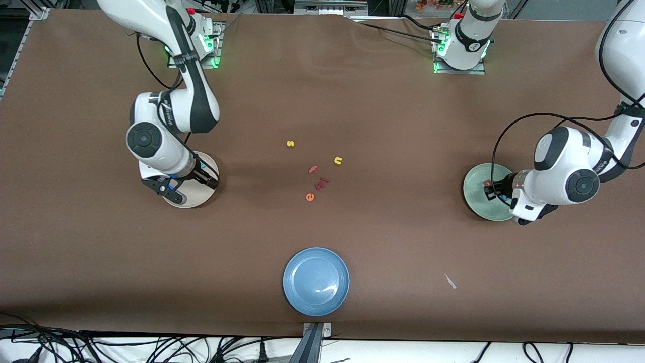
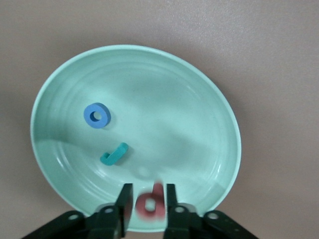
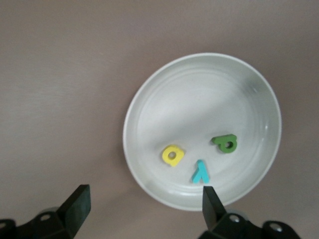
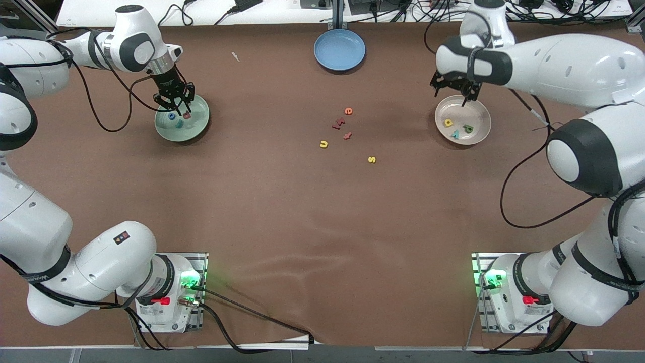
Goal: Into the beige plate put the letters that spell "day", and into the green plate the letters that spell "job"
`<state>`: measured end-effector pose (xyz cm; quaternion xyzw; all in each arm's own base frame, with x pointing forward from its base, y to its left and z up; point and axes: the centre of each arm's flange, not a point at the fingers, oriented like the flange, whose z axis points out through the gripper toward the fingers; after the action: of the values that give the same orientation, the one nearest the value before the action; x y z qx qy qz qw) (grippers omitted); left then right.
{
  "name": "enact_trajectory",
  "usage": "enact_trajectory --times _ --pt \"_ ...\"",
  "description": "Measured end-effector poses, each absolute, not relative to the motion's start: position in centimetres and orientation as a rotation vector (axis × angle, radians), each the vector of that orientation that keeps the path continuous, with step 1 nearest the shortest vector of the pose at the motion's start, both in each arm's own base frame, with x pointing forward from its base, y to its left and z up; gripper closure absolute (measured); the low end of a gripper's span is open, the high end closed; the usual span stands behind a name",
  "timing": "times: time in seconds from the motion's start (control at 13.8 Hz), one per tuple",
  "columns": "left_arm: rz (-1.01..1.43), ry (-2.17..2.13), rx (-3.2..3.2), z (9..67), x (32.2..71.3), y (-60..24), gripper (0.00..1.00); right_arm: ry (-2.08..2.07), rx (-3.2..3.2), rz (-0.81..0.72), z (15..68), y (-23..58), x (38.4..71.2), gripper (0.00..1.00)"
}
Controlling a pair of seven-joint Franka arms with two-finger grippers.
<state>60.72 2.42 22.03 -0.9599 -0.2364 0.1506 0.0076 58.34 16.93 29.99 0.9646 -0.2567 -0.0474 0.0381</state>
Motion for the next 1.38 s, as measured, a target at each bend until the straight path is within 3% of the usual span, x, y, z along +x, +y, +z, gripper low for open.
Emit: enact_trajectory --times 0.22,0.44,0.8,1.09,1.24,1.38 --pt "0.406 -0.758 -3.020 23.6 62.0 2.7 0.30 -0.756 2.950 -0.263 37.4 16.9 60.1 0.00" --pt "0.231 -0.777 -3.051 29.6 65.1 3.1 0.01 -0.584 2.978 -0.350 43.3 14.5 60.8 0.00" --pt "0.169 -0.592 -3.046 42.5 66.1 0.8 0.00 -0.316 3.060 -0.418 47.8 9.3 60.7 0.00" --pt "0.115 -0.562 -3.085 47.7 66.3 -1.2 0.00 -0.193 3.104 -0.480 46.5 5.6 61.3 0.00" --pt "0.120 -0.591 -3.108 48.4 66.4 -0.9 0.00 -0.094 3.076 -0.424 45.9 6.4 61.9 0.00" --pt "0.112 -0.594 -3.115 48.8 66.4 -1.0 0.00 -0.052 3.121 -0.273 47.0 6.4 62.2 0.00"
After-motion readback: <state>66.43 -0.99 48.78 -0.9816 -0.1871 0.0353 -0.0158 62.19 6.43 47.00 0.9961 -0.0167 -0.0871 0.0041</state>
